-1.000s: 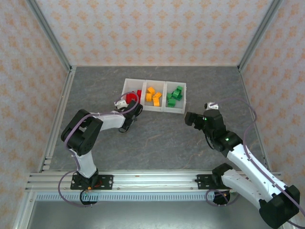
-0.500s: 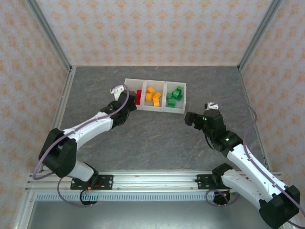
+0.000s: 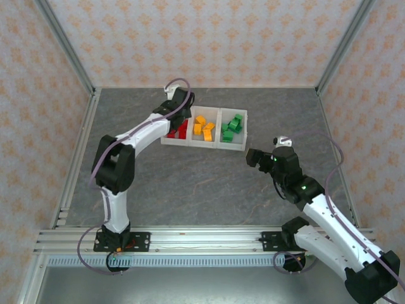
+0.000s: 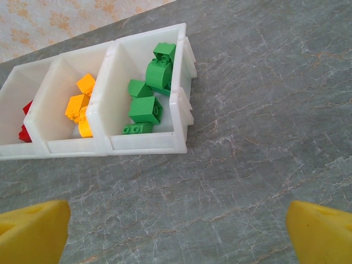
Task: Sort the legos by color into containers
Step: Place the lego in the container, then reset both arms
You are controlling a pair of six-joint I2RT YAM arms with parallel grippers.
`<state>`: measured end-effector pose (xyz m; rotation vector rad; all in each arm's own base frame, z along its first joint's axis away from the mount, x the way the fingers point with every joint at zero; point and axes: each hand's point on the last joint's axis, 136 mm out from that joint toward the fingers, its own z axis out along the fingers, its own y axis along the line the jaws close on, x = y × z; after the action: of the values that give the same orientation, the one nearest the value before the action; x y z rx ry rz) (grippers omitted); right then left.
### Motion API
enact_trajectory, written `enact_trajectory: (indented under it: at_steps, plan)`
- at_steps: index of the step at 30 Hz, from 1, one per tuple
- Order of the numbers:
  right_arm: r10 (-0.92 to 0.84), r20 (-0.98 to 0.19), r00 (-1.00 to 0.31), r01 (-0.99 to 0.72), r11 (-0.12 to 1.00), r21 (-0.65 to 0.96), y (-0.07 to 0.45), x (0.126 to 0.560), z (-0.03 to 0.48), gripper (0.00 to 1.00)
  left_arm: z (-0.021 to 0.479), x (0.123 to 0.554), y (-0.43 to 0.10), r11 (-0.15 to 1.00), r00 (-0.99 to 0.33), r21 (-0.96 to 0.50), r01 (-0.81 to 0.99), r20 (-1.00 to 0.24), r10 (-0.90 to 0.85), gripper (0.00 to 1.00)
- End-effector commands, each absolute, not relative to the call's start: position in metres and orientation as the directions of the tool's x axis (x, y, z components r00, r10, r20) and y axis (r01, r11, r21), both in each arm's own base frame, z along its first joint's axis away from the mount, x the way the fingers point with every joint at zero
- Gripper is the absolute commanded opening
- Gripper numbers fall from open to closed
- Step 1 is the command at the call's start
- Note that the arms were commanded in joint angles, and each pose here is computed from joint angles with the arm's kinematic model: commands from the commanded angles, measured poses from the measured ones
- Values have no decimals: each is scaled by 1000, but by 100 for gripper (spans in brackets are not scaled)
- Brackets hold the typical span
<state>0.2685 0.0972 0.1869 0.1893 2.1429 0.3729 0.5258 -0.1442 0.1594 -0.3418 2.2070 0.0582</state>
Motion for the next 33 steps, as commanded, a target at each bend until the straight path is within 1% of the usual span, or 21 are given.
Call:
enact_trajectory:
  at_steps: [1, 5, 8, 10, 13, 14, 17, 19, 22, 26, 29, 30, 33]
  plan:
    - [266, -787, -557, 16, 951, 310, 91, 270, 183, 100, 146, 539, -140, 966, -629, -19, -259, -755, -183, 31]
    - [264, -786, -559, 20, 952, 305, 91, 270, 180, 100, 132, 557, -137, 963, -641, -10, -270, -744, -188, 32]
    - [263, -785, -561, 24, 953, 302, 90, 271, 179, 100, 130, 567, -133, 958, -642, -44, -285, -733, -225, 38]
    - [261, -783, -564, 26, 954, 300, 91, 271, 178, 100, 134, 570, -133, 955, -632, -79, -287, -733, -251, 46]
    - [261, -782, -566, 29, 954, 297, 90, 271, 178, 100, 149, 570, -134, 952, -607, -113, -285, -747, -271, 63]
    - [260, -781, -568, 30, 955, 296, 90, 271, 177, 100, 155, 569, -133, 951, -597, -123, -284, -753, -276, 66]
    - [261, -782, -566, 33, 955, 295, 89, 271, 177, 100, 178, 559, -134, 953, -557, -169, -251, -780, -285, 69]
    - [262, -782, -566, 33, 955, 296, 90, 271, 178, 100, 195, 546, -130, 952, -519, -198, -234, -803, -294, 73]
    - [268, -783, -561, 39, 954, 299, 89, 272, 179, 100, 228, 515, -118, 948, -436, -239, -210, -845, -310, 79]
    - [298, -800, -521, 79, 950, 302, 82, 278, 188, 100, 258, 462, -93, 945, -301, -271, -183, -900, -316, 86]
    - [313, -838, -447, 100, 949, 300, 75, 285, 199, 100, 270, 417, -67, 927, -164, -318, -197, -922, -351, 94]
    - [312, -857, -410, 110, 950, 293, 72, 289, 204, 100, 266, 403, -57, 921, -134, -327, -210, -924, -358, 95]
    - [283, -921, -269, 159, 956, 247, 55, 299, 216, 100, 262, 359, -26, 898, 15, -362, -251, -929, -370, 99]
